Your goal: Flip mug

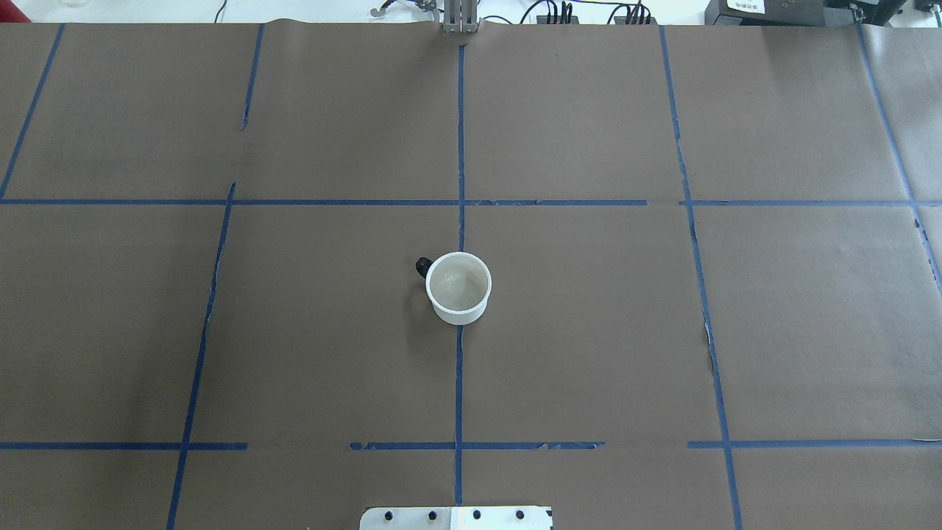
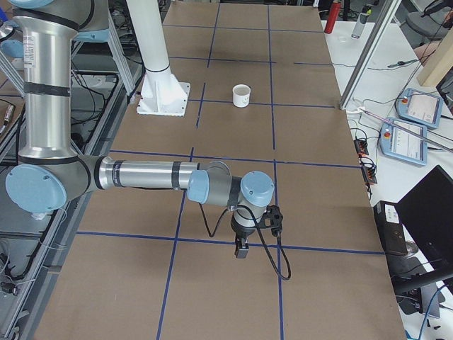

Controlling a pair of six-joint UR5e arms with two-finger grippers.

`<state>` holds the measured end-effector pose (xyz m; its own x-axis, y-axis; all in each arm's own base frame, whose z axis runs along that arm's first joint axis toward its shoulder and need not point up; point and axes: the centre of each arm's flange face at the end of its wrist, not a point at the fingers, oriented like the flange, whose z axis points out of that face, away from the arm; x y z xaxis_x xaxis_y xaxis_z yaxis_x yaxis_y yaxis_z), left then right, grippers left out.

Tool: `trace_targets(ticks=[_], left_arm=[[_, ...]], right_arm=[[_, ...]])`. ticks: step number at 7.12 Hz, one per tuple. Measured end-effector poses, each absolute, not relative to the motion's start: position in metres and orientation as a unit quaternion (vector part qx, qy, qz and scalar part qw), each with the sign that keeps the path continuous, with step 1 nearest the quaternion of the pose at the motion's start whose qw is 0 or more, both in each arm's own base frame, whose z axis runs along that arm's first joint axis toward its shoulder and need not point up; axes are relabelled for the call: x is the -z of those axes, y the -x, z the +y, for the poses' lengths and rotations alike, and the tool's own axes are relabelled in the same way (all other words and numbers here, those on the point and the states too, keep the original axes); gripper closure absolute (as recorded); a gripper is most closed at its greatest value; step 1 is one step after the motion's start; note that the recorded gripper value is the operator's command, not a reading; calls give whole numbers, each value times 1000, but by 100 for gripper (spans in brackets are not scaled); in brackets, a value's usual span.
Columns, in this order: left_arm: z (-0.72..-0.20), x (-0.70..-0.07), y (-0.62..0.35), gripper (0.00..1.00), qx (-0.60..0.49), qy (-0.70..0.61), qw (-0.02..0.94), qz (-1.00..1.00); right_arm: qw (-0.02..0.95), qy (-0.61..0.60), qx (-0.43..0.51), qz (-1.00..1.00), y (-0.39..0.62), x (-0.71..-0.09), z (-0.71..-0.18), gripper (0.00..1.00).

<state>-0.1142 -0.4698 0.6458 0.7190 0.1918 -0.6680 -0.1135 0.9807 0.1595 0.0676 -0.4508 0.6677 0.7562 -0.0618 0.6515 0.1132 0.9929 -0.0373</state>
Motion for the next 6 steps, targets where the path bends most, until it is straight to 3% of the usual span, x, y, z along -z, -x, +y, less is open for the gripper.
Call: trace_targets(ticks=[3, 6], left_arm=[[-462, -642, 110, 0, -54, -40, 925, 373], [-486, -614, 90, 0, -55, -32, 925, 373]], right_arm=[[936, 37, 47, -346, -68, -668, -451, 0], [936, 37, 47, -346, -68, -668, -451, 0]])
